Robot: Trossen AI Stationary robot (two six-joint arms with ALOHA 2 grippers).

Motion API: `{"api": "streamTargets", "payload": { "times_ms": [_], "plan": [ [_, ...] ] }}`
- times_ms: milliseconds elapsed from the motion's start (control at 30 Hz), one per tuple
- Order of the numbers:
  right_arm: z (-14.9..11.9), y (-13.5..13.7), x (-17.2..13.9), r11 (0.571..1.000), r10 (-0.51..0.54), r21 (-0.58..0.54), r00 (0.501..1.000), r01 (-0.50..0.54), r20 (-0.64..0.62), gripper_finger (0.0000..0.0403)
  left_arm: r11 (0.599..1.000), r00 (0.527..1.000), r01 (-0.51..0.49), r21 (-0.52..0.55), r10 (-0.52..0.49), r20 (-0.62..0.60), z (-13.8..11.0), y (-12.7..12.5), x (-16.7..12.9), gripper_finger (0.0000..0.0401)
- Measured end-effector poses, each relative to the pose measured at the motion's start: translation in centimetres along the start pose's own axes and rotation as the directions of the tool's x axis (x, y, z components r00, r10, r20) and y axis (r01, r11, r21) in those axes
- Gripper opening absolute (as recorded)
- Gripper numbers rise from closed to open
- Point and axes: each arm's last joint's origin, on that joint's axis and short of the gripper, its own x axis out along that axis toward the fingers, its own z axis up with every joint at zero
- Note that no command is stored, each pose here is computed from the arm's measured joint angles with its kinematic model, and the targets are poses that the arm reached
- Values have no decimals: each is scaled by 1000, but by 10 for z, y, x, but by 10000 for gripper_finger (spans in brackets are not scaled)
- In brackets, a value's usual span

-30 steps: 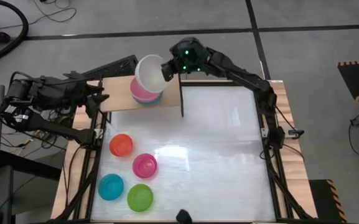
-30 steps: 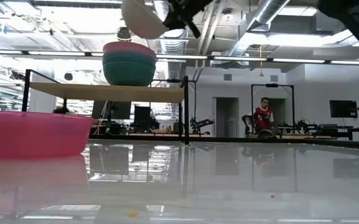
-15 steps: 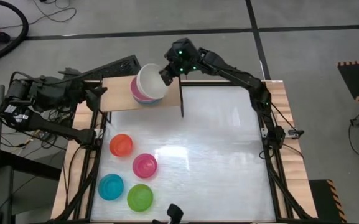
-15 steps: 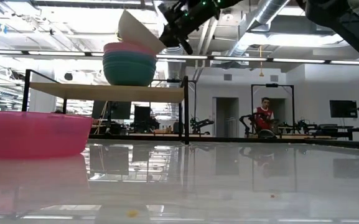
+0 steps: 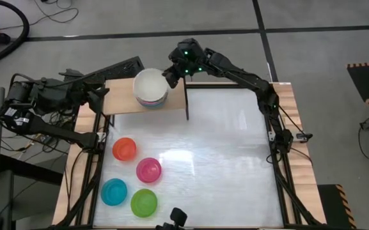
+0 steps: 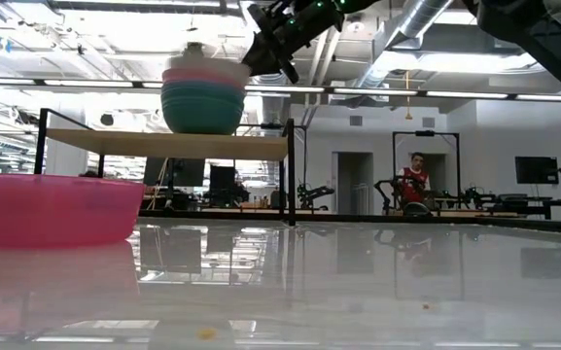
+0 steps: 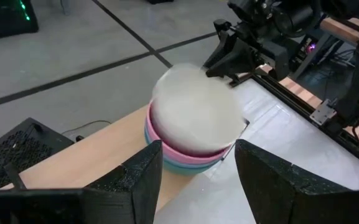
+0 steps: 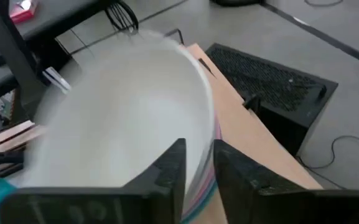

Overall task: Place and stack bowls onto a shelf
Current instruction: Stack the large white bowl on top of the large pink bowl on the shelf, then adjust the stacked large bowls on the shelf

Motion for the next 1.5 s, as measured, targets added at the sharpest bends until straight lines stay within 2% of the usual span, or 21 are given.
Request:
{"api": "streamTargets", "payload": {
  "times_ms": [300,400,500,667,867,1067,1200,1300,1433,1500],
  "plan": [
    [15,-9,-10,1000,12,-15,994,-10,111,192,1000,1000,0,-1,0,-1,0,0,0,186],
    [26,0,-28,995,91,-52,983,-84,158,195,1000,1000,1,-1,-1,-1,0,0,0,186],
    [31,22,-47,977,188,-127,969,-169,161,188,1000,1000,22,-2,-22,-18,-1,-1,0,186],
    [31,49,-80,962,209,-204,972,-184,111,175,995,980,90,32,-83,-179,-8,-9,8,186],
    [42,70,-145,969,149,-225,971,-105,189,170,987,918,-15,157,76,-390,-28,-32,41,186],
    [42,79,-191,977,36,-212,974,13,224,171,976,824,9,219,117,-555,-75,-46,84,186],
    [39,80,-216,977,-41,-193,971,88,233,170,989,770,61,133,38,-637,-118,-41,104,186],
    [36,78,-220,976,-79,-185,974,119,210,169,996,754,68,60,-12,-657,-149,-31,114,186],
    [31,77,-216,984,-90,-137,983,112,158,169,1000,717,-3,19,16,-697,-185,-16,125,186],
    [26,75,-202,985,-102,-133,990,114,93,169,999,689,-41,10,35,-724,-200,-10,129,186]
  ]
}}
